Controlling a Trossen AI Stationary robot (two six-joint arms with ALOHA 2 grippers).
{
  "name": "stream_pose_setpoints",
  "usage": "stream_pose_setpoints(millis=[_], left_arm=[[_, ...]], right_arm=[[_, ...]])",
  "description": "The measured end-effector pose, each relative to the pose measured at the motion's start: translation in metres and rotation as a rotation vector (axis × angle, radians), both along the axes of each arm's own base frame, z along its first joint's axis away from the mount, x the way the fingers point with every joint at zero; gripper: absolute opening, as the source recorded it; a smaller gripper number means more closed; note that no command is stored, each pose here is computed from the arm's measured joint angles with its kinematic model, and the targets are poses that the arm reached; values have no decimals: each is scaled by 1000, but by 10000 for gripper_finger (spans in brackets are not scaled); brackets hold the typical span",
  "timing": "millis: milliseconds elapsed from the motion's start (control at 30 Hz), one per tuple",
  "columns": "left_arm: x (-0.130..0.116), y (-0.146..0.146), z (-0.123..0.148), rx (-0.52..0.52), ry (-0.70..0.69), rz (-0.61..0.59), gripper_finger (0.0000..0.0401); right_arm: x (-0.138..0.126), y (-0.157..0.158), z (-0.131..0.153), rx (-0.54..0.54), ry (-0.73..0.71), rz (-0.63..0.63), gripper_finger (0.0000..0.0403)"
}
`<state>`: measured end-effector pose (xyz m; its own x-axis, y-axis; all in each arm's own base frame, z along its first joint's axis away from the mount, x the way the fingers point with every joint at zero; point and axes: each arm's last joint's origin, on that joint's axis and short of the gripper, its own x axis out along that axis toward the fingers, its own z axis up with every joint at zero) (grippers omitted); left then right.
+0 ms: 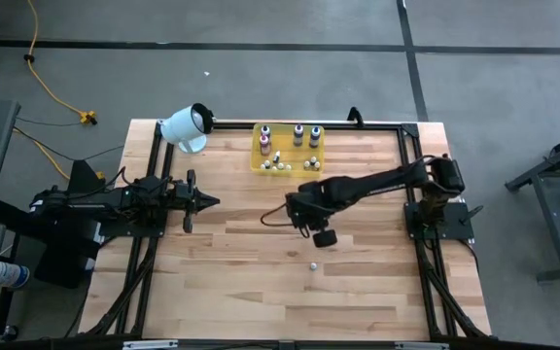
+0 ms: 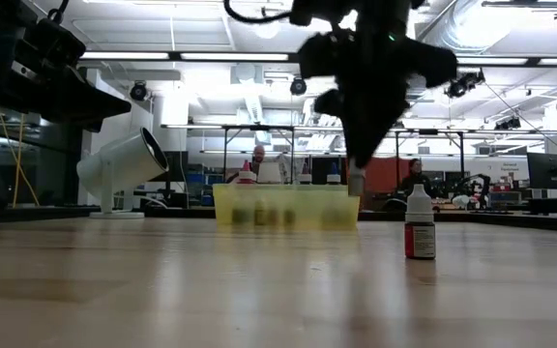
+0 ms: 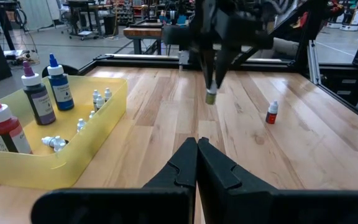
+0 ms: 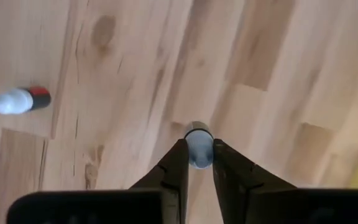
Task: Pick & Place food coloring
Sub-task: Put the small light green food coloring bottle into the yellow container
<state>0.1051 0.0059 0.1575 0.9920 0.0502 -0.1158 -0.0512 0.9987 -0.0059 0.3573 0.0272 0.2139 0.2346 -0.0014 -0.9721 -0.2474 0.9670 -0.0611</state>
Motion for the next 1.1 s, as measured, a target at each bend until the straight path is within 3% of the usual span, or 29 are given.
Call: stream_pose_setpoints(millis=[400,733,900,1100], left_arm=[[0,0,0,0,0,0,0],[0,0,0,0,0,0,0],[0,0,0,0,0,0,0],[0,0,0,0,0,0,0]], right_arm=[[16,-41,69,3,-115,-111,49],[17,-93,123,-12,-273,-251,53],[11,-121,127,-22,-291,-350,49],[5,-154,110,25,-300,-560,55]])
